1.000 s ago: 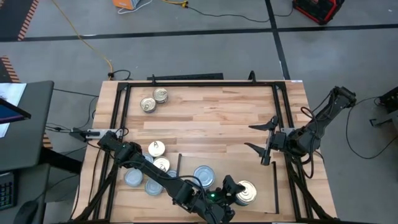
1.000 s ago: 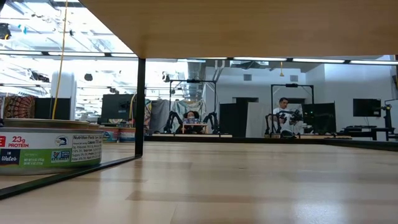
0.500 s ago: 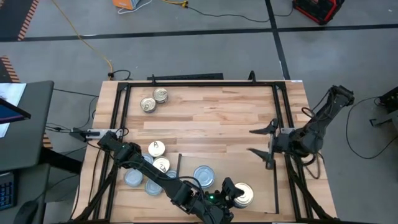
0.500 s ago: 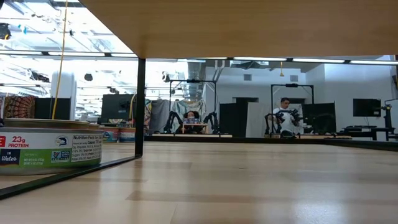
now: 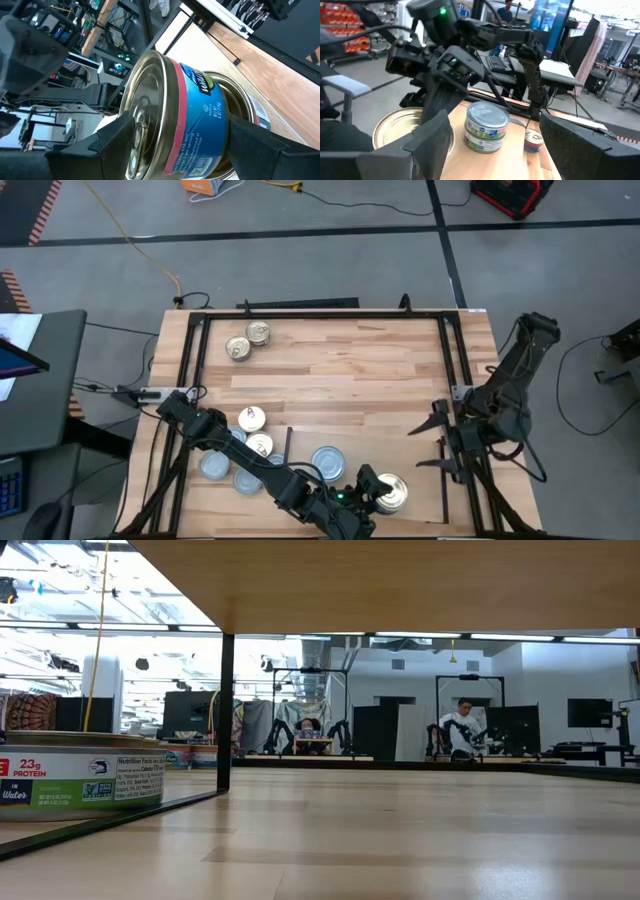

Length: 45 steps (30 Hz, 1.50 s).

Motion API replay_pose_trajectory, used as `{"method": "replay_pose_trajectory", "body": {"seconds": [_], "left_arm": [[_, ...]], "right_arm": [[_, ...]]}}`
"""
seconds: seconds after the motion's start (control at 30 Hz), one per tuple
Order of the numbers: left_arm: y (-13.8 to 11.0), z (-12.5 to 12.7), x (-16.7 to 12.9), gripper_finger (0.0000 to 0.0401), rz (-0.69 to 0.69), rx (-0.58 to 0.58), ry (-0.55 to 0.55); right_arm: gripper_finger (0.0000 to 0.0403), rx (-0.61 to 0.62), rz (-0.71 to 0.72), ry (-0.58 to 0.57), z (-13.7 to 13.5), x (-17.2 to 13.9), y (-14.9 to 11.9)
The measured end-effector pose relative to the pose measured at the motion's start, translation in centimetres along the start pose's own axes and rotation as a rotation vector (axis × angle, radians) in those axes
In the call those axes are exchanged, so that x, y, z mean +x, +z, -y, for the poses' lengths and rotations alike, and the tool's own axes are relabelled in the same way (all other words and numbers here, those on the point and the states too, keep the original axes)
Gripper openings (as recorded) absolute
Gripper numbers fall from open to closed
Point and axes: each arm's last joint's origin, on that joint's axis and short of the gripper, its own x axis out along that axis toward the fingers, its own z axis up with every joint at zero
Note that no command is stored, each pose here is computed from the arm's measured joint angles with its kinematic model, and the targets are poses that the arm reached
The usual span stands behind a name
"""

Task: Stack canned seafood by type on shelf
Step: Stack the blue-pink tuna can on the top of the blue-pink tuna can on the shelf, then stack the blue-pink tuna can on the top of the blue-pink tuna cans on the shelf

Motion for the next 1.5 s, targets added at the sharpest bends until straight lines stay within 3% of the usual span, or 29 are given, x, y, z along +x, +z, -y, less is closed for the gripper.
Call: {"method": "replay_pose_trajectory", "body": {"seconds": [0.27, 0.6, 0.83, 1.07, 1.5], "left_arm": [[-0.5, -0.7, 0.6, 0.0278, 0.003, -0.046, -0.019], [-0.5, -0.8, 0.6, 0.0277, 0.008, -0.042, -0.013], [-1.2, -1.9, 1.6, 0.0277, 0.025, -0.032, -0.021], [-1.5, -2.3, 1.9, 0.0277, 0.021, -0.032, -0.020], [-0.3, -1.5, 0.6, 0.0277, 0.049, 0.027, -0.016]], "right_arm": [[0.0331, -0.018, -0.055, 0.071, -3.7, 1.4, -1.6], [0.0331, 0.025, -0.058, 0.137, -6.7, 2.1, 0.0], [0.0331, 0.142, -0.046, 0.129, -6.3, 1.8, 0.8], [0.0331, 0.163, -0.031, 0.044, -5.5, 1.2, 1.4], [0.0331, 0.162, -0.026, 0.033, -5.1, 1.1, 1.6]]}}
